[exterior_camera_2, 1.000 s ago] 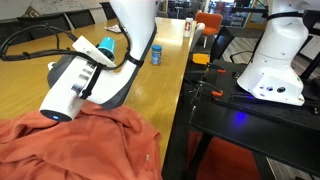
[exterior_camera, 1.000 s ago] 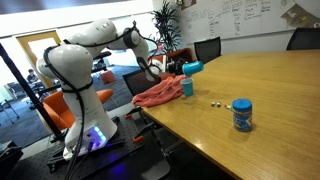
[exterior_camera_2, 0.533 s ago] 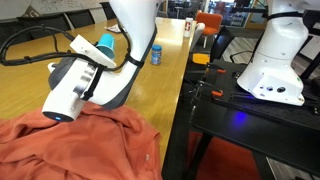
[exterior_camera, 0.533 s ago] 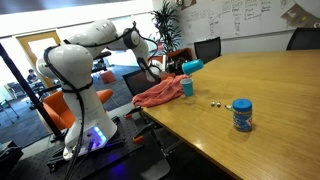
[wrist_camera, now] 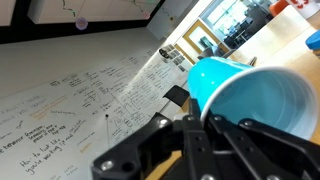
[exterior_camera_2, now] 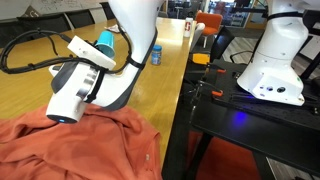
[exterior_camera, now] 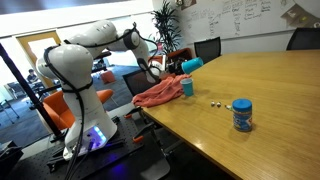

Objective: Pour the candy out of the blue cup on the right and into the blue cup on the left

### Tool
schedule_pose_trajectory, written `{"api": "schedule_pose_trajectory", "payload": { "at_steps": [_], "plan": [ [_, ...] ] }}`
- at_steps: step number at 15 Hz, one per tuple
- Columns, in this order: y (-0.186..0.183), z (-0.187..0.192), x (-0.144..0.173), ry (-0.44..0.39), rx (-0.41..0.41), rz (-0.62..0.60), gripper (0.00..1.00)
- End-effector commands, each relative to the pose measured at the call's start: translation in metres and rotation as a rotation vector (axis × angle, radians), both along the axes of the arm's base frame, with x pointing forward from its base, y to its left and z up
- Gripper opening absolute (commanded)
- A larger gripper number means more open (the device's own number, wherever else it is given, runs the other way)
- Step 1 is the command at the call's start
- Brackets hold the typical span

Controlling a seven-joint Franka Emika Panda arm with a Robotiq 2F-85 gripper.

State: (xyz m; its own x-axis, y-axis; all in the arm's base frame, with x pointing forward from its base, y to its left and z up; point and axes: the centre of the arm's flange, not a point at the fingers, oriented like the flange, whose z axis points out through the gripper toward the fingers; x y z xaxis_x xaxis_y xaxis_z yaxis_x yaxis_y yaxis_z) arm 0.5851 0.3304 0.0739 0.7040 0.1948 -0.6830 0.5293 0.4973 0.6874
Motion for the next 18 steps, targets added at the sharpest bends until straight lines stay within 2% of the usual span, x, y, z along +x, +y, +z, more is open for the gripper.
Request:
{"api": "schedule_pose_trajectory", "payload": {
  "at_steps": [1, 3, 6, 10, 13, 18],
  "plan": [
    [0.003, 0.004, 0.005, 0.008, -0.024, -0.023, 0.01],
    [-0.006, 0.014, 0.005, 0.021, 0.102, -0.075, 0.01],
    [-0.021, 0.042, 0.005, -0.004, 0.224, -0.157, 0.01],
    [-0.041, 0.096, 0.006, -0.099, 0.383, -0.260, 0.01],
    [-0.057, 0.132, 0.000, -0.154, 0.536, -0.318, 0.01],
    [-0.095, 0.168, -0.024, -0.295, 0.777, -0.420, 0.01]
  ]
}}
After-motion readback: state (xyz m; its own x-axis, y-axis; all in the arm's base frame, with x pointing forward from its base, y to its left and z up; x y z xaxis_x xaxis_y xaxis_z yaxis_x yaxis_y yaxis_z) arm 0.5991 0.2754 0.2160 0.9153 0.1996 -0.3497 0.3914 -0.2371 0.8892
